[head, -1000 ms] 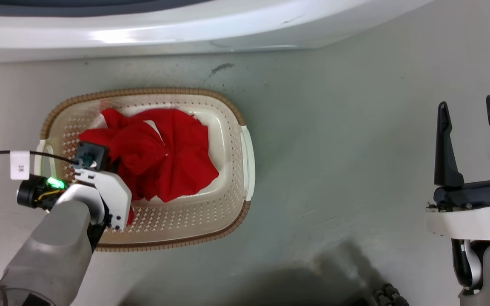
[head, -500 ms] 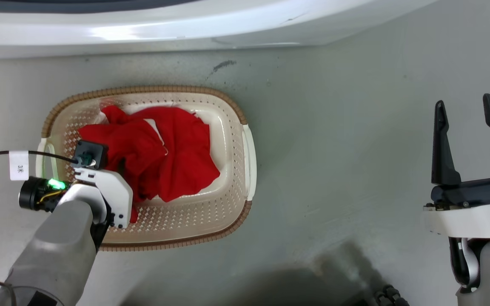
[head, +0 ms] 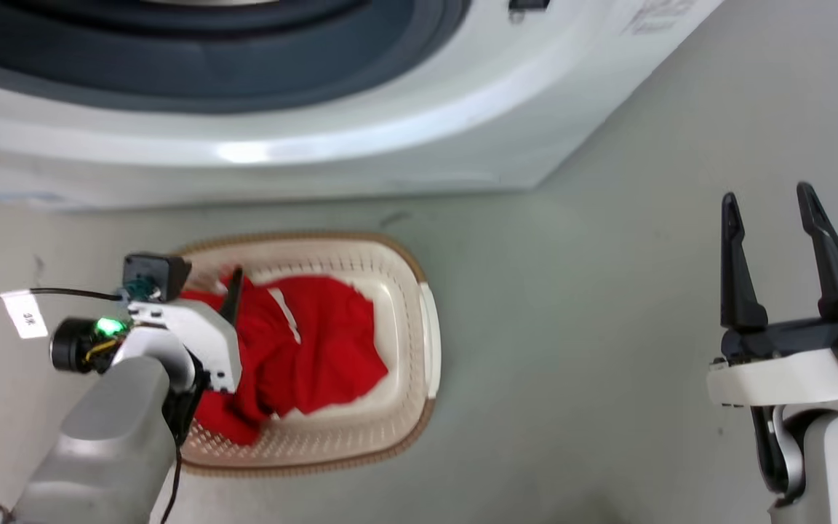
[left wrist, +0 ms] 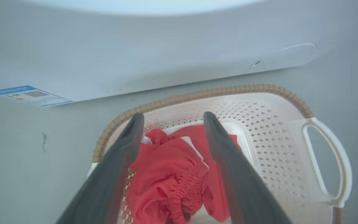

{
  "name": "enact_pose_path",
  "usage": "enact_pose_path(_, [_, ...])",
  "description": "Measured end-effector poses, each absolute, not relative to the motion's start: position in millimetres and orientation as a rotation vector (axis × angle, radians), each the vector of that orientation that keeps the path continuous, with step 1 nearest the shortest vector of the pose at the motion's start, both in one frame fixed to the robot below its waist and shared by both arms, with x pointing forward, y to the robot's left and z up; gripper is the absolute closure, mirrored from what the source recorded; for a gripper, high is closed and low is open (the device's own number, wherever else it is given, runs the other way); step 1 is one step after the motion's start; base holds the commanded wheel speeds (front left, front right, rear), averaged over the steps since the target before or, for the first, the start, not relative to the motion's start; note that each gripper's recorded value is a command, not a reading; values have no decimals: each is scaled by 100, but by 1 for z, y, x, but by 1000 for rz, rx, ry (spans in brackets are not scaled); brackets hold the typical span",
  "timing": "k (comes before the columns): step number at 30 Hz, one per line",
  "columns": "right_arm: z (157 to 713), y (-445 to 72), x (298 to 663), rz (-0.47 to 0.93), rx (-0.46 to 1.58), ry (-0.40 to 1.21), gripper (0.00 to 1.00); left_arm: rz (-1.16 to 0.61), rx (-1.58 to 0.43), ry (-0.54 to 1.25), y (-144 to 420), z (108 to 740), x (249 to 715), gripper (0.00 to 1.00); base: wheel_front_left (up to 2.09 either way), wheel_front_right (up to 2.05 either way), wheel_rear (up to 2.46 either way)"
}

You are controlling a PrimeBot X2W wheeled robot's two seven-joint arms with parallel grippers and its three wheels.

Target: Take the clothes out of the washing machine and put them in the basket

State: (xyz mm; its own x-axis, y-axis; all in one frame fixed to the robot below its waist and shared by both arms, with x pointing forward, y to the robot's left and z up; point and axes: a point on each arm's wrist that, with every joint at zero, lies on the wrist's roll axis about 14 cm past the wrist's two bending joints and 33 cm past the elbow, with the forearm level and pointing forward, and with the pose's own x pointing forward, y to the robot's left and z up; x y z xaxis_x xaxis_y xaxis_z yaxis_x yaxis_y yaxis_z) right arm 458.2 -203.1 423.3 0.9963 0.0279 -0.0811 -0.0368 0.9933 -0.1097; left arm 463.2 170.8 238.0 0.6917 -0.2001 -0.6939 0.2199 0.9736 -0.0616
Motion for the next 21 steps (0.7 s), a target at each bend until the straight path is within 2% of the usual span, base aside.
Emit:
enact_pose_path(9, [474, -203, 437, 21, -103, -23, 0, -177, 0, 332, 179, 379, 497, 0, 0, 0, 0])
enact_pose_path(14, [498, -198, 426, 30, -96, -81, 0, -135, -27, 112, 185, 452, 484, 0, 0, 0, 0])
enact_pose_path(21, [526, -188, 411, 54, -80, -151, 0, -70, -25, -57, 197, 506, 442, 0, 0, 0, 0])
